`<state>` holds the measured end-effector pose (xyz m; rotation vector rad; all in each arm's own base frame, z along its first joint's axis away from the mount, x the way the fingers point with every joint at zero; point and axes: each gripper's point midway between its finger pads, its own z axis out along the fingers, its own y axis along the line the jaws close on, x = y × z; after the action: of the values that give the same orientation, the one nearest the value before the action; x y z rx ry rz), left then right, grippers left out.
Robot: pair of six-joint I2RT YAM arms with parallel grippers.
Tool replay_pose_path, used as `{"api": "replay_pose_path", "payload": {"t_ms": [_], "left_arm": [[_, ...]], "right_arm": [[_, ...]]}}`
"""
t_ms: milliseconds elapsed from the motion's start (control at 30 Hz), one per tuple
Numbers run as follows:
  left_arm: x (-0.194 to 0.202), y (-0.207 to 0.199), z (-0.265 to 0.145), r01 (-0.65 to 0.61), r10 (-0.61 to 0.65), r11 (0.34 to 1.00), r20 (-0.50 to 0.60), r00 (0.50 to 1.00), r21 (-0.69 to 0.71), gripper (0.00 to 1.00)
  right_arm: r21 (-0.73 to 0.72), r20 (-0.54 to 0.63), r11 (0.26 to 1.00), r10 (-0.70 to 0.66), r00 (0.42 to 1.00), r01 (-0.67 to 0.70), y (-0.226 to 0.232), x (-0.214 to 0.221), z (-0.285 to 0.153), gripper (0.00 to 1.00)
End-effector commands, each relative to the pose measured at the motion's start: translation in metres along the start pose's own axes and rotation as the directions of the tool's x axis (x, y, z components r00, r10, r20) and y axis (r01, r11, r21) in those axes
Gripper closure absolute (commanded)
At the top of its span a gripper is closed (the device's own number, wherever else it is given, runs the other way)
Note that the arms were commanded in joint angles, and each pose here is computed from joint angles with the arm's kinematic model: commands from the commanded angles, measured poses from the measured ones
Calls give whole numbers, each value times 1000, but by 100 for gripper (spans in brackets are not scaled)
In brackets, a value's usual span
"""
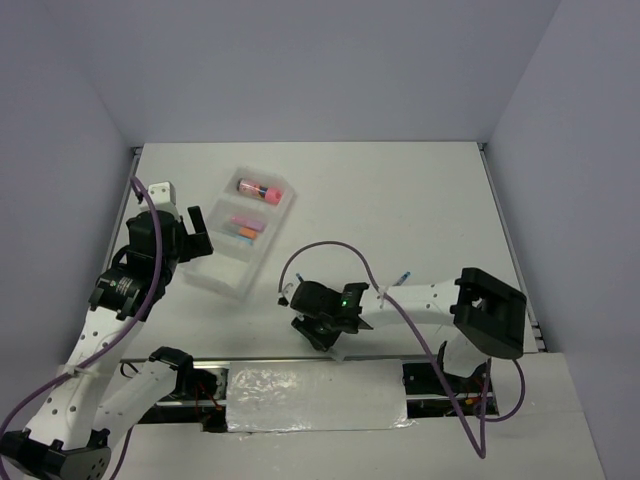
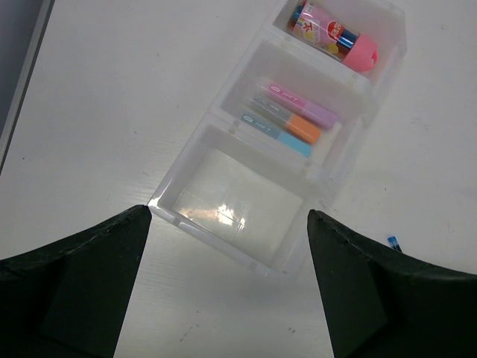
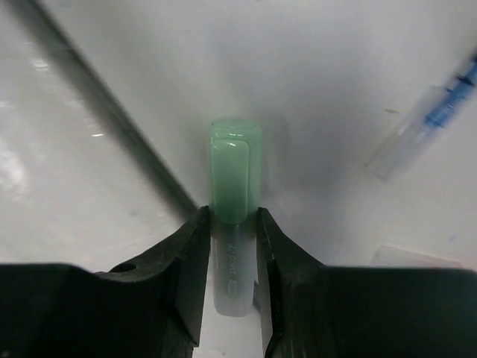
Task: Sort the stationery into containers
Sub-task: Pick up the pen from the corner of the board, then place the pen in the storage box.
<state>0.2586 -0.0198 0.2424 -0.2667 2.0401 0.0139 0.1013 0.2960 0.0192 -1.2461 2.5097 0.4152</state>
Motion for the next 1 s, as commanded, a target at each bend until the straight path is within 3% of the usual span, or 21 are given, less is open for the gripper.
{"api": "replay_pose_path", "payload": {"t_ms": [0, 100, 167, 333, 367, 400, 433, 467, 500, 567, 633, 767, 967], "left_arm": [[-8, -2, 2, -1, 1, 1000, 29, 1000, 11, 1], [-9, -2, 1, 0, -1, 1000, 34, 999, 10, 1], [-9, 0, 0, 2, -3, 1000, 37, 999, 5, 1], [-12, 2, -2, 7, -7, 1000, 50, 999, -3, 1], [-12, 2, -2, 8, -8, 1000, 51, 999, -5, 1], [-12, 4, -3, 9, -8, 1000, 53, 999, -11, 1], [-13, 4, -4, 13, -13, 1000, 57, 998, -11, 1], [-13, 4, -4, 15, -14, 1000, 60, 998, -11, 1], [-13, 5, -4, 15, -14, 1000, 61, 998, -14, 1], [-13, 6, -5, 18, -17, 1000, 65, 998, -16, 1], [-13, 5, -6, 19, -18, 1000, 64, 998, -13, 1], [-13, 3, -5, 15, -15, 1000, 56, 998, -3, 1], [-13, 2, -5, 22, -22, 1000, 60, 998, 6, 1]], "right_arm": [[-169, 180, 980, -73, 981, 104, 43, -52, -40, 98], [-202, 441, 949, -131, 888, 240, 56, -117, -85, 96], [-151, 529, 954, -145, 836, 260, 37, -164, -104, 96], [17, 489, 974, -206, 848, 226, -34, -244, -87, 93], [46, 547, 973, -214, 809, 226, -41, -283, -108, 92], [46, 461, 974, -217, 861, 221, -57, -281, -71, 91], [47, 453, 977, -206, 867, 208, -71, -293, -68, 90], [66, 523, 977, -206, 827, 202, -77, -332, -94, 89], [36, 427, 981, -188, 885, 191, -88, -321, -53, 89], [59, 482, 980, -194, 855, 189, -103, -354, -69, 87], [72, 453, 979, -205, 868, 193, -114, -356, -45, 84], [81, 498, 975, -221, 839, 209, -118, -367, -35, 59], [25, 583, 974, -196, 788, 223, -107, -390, -35, 59]]}}
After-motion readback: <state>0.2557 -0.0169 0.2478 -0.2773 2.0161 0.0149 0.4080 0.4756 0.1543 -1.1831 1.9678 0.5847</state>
